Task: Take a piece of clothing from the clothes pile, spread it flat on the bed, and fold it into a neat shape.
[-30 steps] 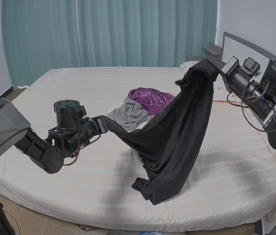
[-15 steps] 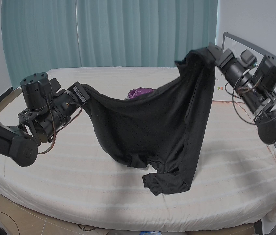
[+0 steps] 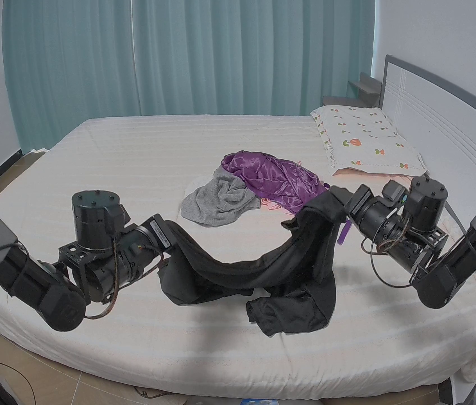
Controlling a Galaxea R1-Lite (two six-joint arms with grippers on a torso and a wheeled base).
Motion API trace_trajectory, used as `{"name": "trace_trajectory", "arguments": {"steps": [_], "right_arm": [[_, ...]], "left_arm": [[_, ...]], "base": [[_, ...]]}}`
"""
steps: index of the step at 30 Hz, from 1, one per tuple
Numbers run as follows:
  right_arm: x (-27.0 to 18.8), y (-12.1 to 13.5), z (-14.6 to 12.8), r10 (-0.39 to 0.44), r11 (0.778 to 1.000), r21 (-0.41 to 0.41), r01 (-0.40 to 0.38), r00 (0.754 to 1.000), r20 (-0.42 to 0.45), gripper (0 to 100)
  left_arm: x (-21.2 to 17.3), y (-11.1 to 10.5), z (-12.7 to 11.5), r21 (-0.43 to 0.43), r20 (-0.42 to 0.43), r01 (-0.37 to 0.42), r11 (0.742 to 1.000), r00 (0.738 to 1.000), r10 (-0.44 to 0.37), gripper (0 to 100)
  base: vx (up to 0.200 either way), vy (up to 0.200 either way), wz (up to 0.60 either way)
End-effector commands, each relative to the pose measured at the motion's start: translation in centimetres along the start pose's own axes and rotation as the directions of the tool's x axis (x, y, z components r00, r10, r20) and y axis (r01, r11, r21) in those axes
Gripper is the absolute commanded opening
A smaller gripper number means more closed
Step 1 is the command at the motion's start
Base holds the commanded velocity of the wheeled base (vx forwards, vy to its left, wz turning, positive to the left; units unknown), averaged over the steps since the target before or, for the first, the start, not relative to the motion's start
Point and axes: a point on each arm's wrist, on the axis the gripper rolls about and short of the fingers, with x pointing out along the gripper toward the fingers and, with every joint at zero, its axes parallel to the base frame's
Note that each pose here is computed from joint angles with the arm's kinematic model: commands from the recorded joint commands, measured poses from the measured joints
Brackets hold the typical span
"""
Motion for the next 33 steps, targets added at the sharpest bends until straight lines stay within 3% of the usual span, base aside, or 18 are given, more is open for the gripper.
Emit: {"name": "trace_trajectory", "arguments": {"steps": [1,15,21,24,33], "right_arm": [[-0.5,-1.6,-2.5,-0.065,0.997,0.031,0.068,0.994,-0.090,0],[-2.1,-2.3,-3.3,-0.113,0.991,0.057,0.121,0.985,-0.128,0],[-2.2,-2.3,-3.6,-0.115,0.991,0.056,0.124,0.984,-0.136,0],[-2.2,-2.2,-3.7,-0.113,0.991,0.055,0.122,0.984,-0.138,0],[-2.2,-2.2,-3.6,-0.113,0.991,0.054,0.122,0.984,-0.136,0]], "left_arm": [[0.7,0.9,-2.6,0.005,-0.087,-0.038,0.999,0.995,0.039,0],[-0.3,1.7,-3.6,-0.024,-0.097,-0.046,0.999,0.994,0.043,0],[-0.2,1.7,-3.6,-0.022,-0.096,-0.046,0.999,0.994,0.044,0],[-0.2,1.7,-3.6,-0.024,-0.096,-0.047,0.999,0.994,0.044,0],[-0.1,1.3,-3.1,-0.080,-0.046,-0.010,0.997,0.999,0.006,0]], "base": [[0.000,0.000,0.00],[0.000,0.000,0.00],[-0.200,0.000,0.00],[0.000,0.000,0.00],[0.000,0.000,0.00]]}}
